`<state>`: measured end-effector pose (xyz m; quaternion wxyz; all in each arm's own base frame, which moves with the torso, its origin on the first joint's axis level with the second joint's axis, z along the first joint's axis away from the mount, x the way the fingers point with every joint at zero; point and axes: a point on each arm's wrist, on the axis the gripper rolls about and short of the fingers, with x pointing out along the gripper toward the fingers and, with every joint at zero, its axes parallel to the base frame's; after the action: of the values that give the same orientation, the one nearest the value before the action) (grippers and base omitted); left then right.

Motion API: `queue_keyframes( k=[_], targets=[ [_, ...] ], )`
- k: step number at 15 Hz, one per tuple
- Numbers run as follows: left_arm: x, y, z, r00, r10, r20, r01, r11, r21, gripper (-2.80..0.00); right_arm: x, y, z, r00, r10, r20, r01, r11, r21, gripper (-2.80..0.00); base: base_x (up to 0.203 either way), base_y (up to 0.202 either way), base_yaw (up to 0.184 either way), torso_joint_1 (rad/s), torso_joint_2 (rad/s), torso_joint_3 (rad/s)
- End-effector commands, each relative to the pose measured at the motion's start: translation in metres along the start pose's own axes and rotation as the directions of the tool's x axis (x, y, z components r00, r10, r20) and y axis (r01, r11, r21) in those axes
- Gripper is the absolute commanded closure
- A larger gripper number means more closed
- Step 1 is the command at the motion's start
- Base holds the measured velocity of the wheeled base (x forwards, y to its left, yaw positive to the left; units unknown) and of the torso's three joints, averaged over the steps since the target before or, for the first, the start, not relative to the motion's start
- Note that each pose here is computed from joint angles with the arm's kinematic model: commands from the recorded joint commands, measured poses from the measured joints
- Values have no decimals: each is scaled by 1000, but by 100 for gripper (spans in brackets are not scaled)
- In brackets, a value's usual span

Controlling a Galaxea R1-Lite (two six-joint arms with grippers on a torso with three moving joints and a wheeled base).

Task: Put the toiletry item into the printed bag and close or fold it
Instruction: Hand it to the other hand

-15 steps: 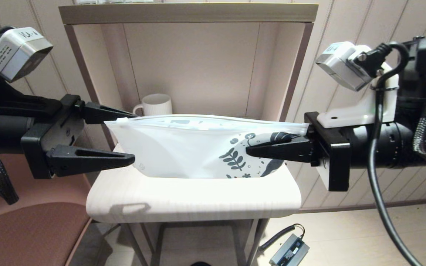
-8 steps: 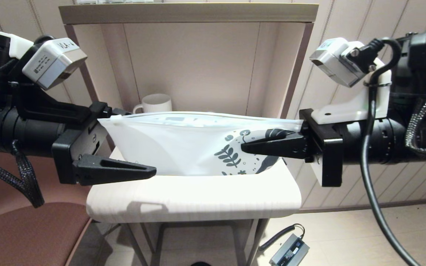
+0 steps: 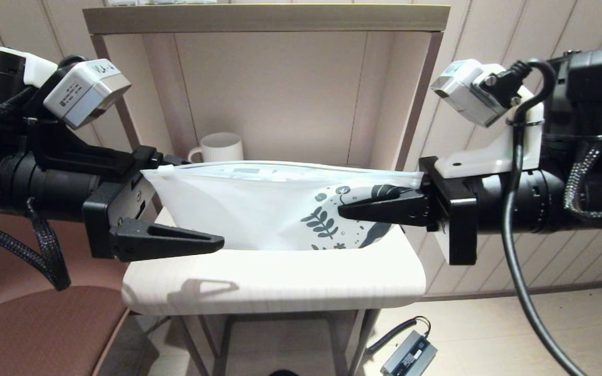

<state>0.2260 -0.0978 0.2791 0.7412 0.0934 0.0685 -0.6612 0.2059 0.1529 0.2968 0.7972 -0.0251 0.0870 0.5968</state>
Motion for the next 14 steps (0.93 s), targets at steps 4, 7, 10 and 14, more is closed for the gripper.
queue_keyframes(
  k=[4,7,10,14],
  targets=[
    [1,1,-2,1000,-7,-1,7,1000,-1,-280,0,0,1,1000,4,2,-4,1000,-2,0,0,0,0,0,0,0],
    [1,2,1,1000,-2,10,2,1000,17,0,1,0,0,1000,5,2,-5,1000,-3,0,0,0,0,0,0,0],
    [1,3,3,1000,-1,19,0,1000,28,0,1,0,0,1000,5,2,-5,1000,-4,0,0,0,0,0,0,0],
    [1,2,0,1000,-6,15,6,1000,22,0,0,0,1,1000,4,5,-4,1000,-4,0,0,0,0,0,0,0]
  ],
)
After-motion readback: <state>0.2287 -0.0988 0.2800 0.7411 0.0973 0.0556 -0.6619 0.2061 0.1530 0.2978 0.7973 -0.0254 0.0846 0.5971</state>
